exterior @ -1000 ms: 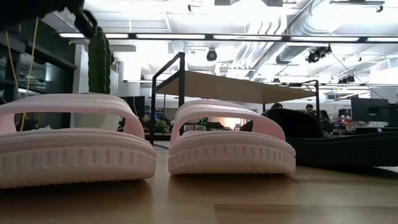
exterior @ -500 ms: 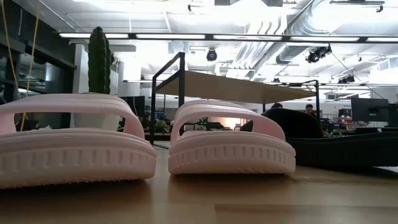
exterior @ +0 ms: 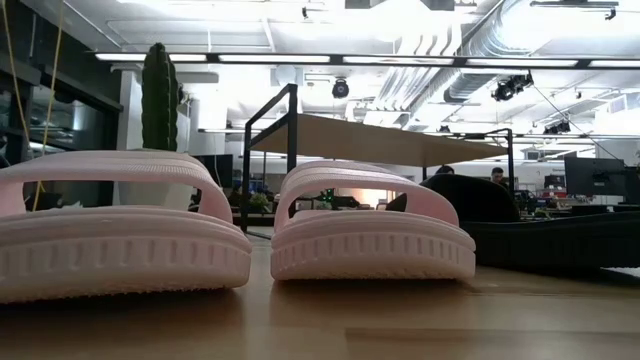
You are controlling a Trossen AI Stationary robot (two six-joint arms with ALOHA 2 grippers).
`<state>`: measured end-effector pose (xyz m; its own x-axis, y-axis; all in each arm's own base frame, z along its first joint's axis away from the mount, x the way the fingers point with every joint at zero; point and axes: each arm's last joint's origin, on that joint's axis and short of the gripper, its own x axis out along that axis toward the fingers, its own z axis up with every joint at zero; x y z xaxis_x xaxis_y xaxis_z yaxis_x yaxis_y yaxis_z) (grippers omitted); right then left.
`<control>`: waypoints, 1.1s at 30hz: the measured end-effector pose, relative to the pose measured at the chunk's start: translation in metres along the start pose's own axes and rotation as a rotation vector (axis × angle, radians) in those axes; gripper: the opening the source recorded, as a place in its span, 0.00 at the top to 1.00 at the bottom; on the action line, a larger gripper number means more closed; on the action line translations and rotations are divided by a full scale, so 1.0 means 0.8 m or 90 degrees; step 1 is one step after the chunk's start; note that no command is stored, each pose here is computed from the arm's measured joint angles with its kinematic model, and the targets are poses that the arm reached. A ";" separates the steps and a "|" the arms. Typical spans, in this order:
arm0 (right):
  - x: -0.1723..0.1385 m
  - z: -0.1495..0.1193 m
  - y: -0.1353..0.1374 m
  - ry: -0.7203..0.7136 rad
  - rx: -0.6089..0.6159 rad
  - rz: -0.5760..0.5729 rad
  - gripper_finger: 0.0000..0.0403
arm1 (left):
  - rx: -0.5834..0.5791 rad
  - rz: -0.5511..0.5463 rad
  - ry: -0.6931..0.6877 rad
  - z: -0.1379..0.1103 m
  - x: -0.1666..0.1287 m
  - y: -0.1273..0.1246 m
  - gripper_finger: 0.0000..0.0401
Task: Pick and place slides into the shelf
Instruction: Put the right black slide on the shelf
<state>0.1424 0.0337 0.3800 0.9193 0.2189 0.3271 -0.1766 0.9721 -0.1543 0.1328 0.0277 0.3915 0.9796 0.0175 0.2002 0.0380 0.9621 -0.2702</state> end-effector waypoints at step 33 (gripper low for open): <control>0.152 0.075 0.099 0.378 -0.192 -0.082 1.00 | -0.087 -0.156 -0.006 0.035 0.042 -0.009 1.00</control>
<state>0.2191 0.1424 0.4636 0.9789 -0.0635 -0.1940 -0.0266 0.9026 -0.4297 0.1600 0.0287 0.4264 0.9364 -0.2075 0.2831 0.2998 0.8923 -0.3376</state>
